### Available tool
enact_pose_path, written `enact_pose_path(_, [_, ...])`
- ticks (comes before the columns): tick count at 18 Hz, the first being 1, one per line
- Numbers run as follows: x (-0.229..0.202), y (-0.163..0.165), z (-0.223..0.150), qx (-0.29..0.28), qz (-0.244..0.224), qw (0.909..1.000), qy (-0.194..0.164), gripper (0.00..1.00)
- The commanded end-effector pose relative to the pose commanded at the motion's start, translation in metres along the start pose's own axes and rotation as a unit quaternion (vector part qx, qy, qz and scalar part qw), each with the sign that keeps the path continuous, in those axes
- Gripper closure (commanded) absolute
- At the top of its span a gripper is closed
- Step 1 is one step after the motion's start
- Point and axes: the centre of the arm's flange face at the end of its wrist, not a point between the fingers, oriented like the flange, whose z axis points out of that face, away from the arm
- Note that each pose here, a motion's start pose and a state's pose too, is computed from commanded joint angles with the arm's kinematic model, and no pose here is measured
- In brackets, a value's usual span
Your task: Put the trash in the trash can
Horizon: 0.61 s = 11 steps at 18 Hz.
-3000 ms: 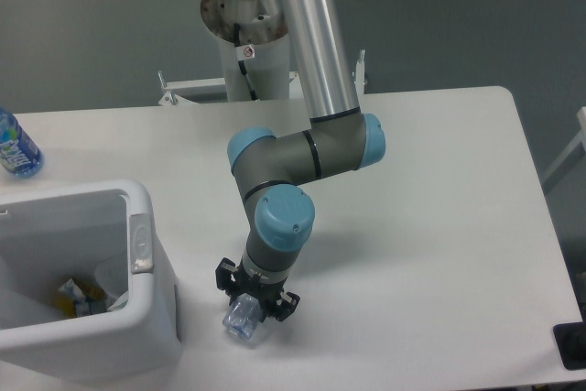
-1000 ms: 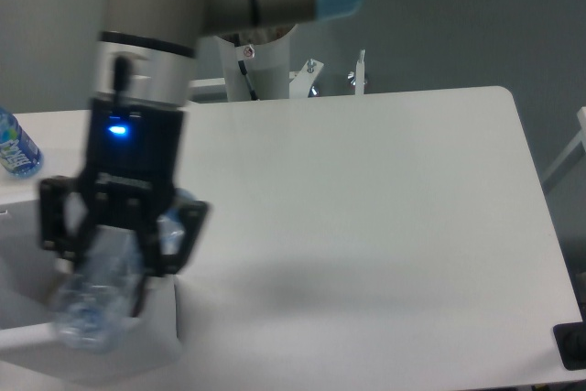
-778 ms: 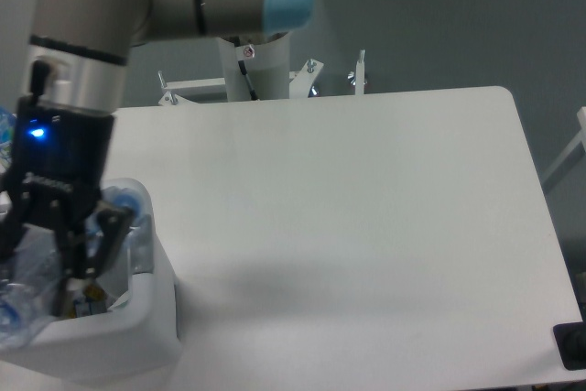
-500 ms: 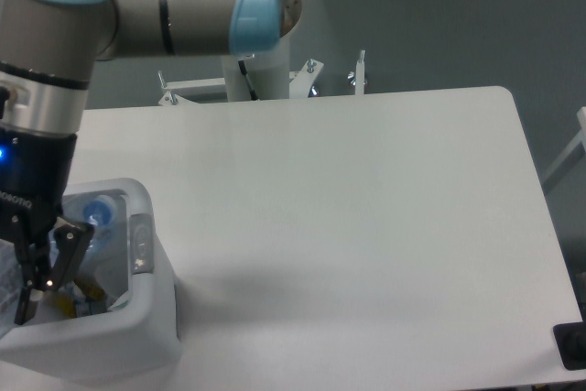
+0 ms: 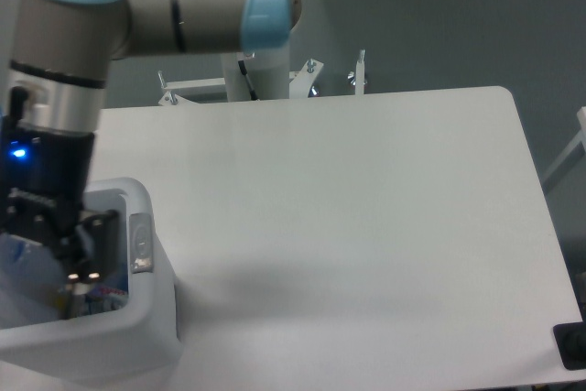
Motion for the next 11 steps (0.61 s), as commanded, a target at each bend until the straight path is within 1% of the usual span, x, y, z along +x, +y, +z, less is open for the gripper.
enact_pose_path(1, [-0.025, 0.006, -0.001, -0.005, -0.013, 0.9998, -0.013, 0.0])
enact_pose_path(3, [-0.072, 0.017, -0.019, -0.008, -0.034, 0.9985, -0.042, 0.0])
enact_pose_path(4, [-0.087, 0.023, -0.025, -0.014, -0.033, 0.9979, -0.054, 0.0])
enact_pose_path(5, [-0.101, 0.032, -0.029, -0.035, -0.022, 0.9962, -0.077, 0.0])
enact_pose_path(6, [-0.114, 0.037, -0.044, -0.06, 0.001, 0.9917, -0.114, 0.0])
enact_pose_path(7, [-0.126, 0.043, -0.058, -0.092, 0.031, 0.9843, -0.148, 0.0])
enact_pose_path(8, [-0.132, 0.051, -0.064, -0.122, 0.061, 0.9767, -0.166, 0.0])
enact_pose_path(9, [-0.138, 0.057, -0.066, -0.15, 0.082, 0.9696, -0.175, 0.0])
enact_pose_path(11, [-0.143, 0.062, -0.077, -0.196, 0.112, 0.9576, -0.179, 0.0])
